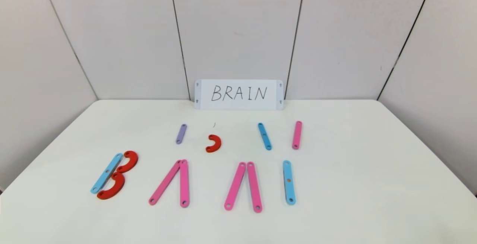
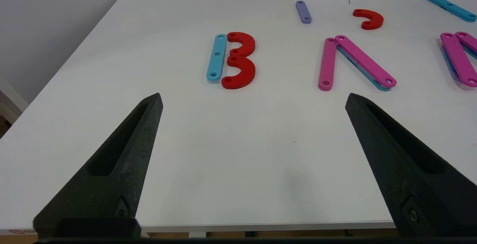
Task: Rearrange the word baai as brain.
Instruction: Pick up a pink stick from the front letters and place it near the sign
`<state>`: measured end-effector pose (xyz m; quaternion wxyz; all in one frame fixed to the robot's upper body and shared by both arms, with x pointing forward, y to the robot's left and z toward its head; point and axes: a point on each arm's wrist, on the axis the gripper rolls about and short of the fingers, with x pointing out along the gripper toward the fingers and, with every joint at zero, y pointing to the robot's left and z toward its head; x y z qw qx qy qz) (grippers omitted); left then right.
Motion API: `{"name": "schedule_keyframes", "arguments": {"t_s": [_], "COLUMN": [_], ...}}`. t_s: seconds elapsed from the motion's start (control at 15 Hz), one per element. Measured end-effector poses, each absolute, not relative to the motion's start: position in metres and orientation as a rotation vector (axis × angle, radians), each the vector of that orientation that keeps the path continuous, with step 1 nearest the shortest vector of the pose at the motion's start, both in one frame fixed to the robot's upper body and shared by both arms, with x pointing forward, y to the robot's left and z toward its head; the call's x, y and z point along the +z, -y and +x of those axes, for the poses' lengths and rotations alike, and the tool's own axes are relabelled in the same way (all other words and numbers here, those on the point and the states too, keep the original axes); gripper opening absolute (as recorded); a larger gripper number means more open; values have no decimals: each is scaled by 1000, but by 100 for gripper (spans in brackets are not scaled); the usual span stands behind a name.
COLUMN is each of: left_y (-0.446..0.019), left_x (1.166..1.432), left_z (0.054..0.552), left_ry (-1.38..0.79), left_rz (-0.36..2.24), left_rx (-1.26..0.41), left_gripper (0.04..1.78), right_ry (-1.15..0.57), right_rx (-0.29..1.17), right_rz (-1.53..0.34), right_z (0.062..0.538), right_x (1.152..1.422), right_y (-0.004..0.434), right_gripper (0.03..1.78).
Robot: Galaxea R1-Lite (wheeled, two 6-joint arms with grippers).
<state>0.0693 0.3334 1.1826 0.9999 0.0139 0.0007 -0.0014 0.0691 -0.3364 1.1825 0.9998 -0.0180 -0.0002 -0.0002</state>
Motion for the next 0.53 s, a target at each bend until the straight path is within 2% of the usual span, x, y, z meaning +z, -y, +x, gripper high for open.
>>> {"name": "schedule_keyframes", "arguments": {"t_s": [0.33, 0.53], "left_y": [-333, -332], "left_x": [1183, 1205], "left_z": [69, 62], "left_ry": [-1, 75], "left_rz": [47, 83], "left_rx": [-3, -71], "left_gripper": [173, 173], "right_ry": [-11, 18], "right_rx": [-19, -32], "right_rz": [-42, -45], "right_z": [68, 61], "right_x": [1183, 1202], "right_y": [337, 337], "right_gripper": [174, 174]}}
